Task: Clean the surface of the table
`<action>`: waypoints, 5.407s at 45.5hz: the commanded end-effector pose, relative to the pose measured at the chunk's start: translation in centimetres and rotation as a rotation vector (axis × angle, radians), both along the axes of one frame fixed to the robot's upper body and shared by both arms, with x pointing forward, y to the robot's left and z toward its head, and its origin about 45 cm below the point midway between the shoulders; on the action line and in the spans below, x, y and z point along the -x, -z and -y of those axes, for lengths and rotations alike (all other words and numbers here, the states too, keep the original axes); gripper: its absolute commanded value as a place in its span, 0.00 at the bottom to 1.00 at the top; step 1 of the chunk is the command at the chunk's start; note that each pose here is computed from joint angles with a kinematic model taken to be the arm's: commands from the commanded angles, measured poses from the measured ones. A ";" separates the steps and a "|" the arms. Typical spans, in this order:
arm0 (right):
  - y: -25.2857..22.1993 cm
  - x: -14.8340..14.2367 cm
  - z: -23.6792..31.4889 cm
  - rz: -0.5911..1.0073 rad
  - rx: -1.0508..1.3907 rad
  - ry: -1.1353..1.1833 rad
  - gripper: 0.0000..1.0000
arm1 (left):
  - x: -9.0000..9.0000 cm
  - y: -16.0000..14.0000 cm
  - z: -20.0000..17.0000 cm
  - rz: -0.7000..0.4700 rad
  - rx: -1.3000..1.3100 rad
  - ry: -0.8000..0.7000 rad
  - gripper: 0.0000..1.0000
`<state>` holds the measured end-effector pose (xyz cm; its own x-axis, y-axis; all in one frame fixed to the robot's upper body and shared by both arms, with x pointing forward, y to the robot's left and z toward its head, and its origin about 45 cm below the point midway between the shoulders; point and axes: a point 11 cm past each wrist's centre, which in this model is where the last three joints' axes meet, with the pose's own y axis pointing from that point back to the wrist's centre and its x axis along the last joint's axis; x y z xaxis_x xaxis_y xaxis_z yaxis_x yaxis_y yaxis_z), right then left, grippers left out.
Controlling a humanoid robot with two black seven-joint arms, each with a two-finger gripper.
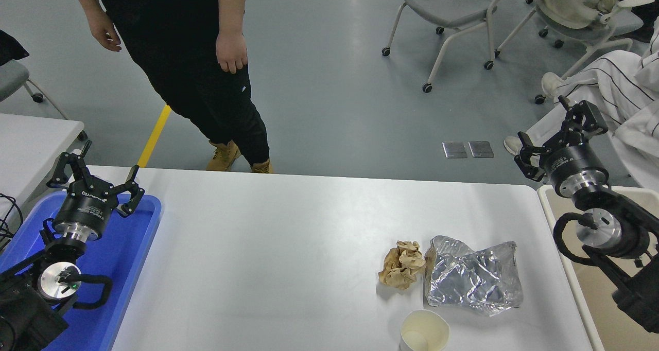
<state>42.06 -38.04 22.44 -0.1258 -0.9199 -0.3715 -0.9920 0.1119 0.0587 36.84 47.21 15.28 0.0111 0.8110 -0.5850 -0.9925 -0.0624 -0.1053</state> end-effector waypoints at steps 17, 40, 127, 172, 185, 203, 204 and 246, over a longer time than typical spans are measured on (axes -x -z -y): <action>0.1 0.0 -0.1 -0.001 -0.002 -0.002 1.00 | 0.0 0.0 0.0 -0.001 0.000 0.000 1.00; -0.5 -0.5 -0.6 0.002 0.005 -0.021 1.00 | 0.0 0.0 0.0 -0.001 0.000 0.000 1.00; -2.0 3.4 -2.0 -0.031 0.737 -0.560 1.00 | 0.0 0.0 0.0 0.001 0.001 0.000 1.00; 4.7 16.6 -5.1 -0.045 1.418 -1.303 1.00 | 0.0 0.0 0.0 0.000 0.000 -0.001 1.00; 7.0 19.7 -5.7 -0.081 1.386 -1.427 1.00 | 0.0 0.0 0.0 0.002 0.002 0.001 1.00; 9.3 20.4 -7.3 -0.141 1.365 -1.455 1.00 | 0.0 0.0 0.0 0.002 0.002 0.001 1.00; 9.6 20.5 -7.4 -0.149 1.365 -1.456 1.00 | 0.0 0.0 0.0 0.002 0.002 0.001 1.00; 9.8 19.7 -7.2 -0.348 1.269 -1.377 1.00 | 0.0 0.0 0.0 0.002 0.002 0.001 1.00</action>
